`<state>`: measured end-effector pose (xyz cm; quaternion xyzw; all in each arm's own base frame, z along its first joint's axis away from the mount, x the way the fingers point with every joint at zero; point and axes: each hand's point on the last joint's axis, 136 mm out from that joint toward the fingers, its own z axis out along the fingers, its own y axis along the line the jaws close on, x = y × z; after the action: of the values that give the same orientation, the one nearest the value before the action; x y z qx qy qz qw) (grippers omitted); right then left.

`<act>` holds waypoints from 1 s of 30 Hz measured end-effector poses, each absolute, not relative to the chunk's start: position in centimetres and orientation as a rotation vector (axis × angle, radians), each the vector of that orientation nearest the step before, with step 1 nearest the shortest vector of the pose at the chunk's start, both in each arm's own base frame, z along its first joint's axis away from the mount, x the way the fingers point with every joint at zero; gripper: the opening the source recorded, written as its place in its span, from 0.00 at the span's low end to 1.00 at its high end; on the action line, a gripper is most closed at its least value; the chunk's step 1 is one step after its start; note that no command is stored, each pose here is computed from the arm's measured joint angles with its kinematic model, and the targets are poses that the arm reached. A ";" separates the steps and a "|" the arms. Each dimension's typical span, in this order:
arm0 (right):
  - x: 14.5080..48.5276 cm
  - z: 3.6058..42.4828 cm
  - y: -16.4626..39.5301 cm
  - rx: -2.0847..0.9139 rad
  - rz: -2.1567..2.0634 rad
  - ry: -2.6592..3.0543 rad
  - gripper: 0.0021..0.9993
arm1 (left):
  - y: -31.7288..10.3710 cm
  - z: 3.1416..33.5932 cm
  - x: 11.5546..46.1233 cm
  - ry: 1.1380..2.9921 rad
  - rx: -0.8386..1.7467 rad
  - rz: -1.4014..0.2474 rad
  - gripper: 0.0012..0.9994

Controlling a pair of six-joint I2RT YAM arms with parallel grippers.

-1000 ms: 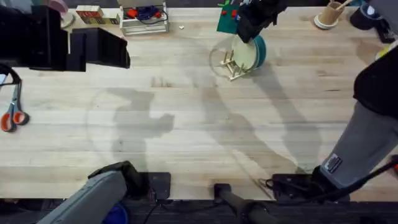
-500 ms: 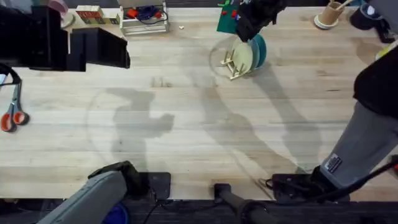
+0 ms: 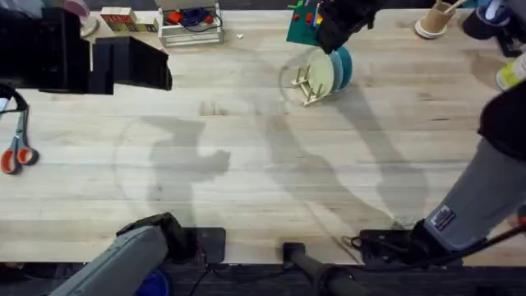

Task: Pick up the plates from the table one by one and place each into a slot on the dish rack.

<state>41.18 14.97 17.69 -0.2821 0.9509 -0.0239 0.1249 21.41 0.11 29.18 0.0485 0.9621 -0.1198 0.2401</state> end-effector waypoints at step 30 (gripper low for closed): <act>29.8 31.6 11.7 -0.793 0.011 2.586 0.99 | 0.1 29.2 21.4 2.633 0.133 -0.328 1.00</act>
<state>29.76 11.72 31.59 -0.2863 0.9333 0.0041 0.2166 21.41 0.11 29.18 0.0486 0.9621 -0.1197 0.2401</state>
